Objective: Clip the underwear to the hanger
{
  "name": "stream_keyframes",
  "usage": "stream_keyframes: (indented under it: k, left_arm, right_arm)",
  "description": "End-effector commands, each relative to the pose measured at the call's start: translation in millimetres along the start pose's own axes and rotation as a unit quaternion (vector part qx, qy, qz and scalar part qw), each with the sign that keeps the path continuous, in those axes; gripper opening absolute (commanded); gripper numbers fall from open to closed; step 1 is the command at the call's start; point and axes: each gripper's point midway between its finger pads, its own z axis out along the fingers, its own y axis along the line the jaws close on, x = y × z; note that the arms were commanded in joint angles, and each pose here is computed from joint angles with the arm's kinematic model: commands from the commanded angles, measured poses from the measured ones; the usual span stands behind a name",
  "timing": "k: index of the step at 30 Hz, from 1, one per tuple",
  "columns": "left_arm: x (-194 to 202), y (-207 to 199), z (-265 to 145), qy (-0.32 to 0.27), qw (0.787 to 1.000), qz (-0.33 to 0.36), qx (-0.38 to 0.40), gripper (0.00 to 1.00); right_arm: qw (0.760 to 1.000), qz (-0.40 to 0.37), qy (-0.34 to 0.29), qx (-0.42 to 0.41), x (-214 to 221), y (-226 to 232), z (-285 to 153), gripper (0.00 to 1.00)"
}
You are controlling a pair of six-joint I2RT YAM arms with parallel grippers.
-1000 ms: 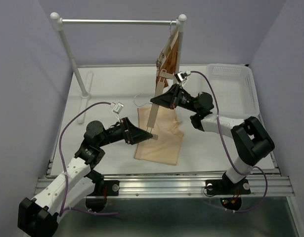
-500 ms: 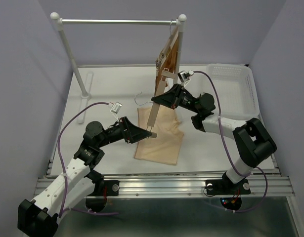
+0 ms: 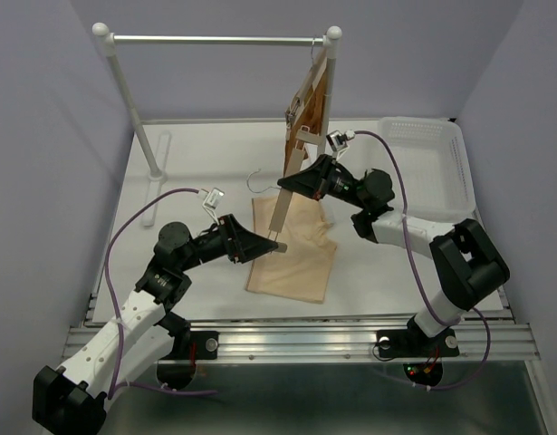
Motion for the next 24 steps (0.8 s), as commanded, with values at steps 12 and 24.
stream_keyframes:
  k: [12, 24]
  left_arm:
    - [-8.1, -14.2, 1.6, 0.006, 0.998, 0.056, 0.010, 0.81]
    - [-14.6, -14.2, 3.0, -0.009, 0.998, 0.060, 0.006, 0.46]
  right_arm:
    - [0.997, -0.003, -0.018, 0.069, -22.4, -9.7, 8.3, 0.01]
    - [0.998, 0.007, -0.006, 0.069, -17.0, -14.1, 8.0, 0.01]
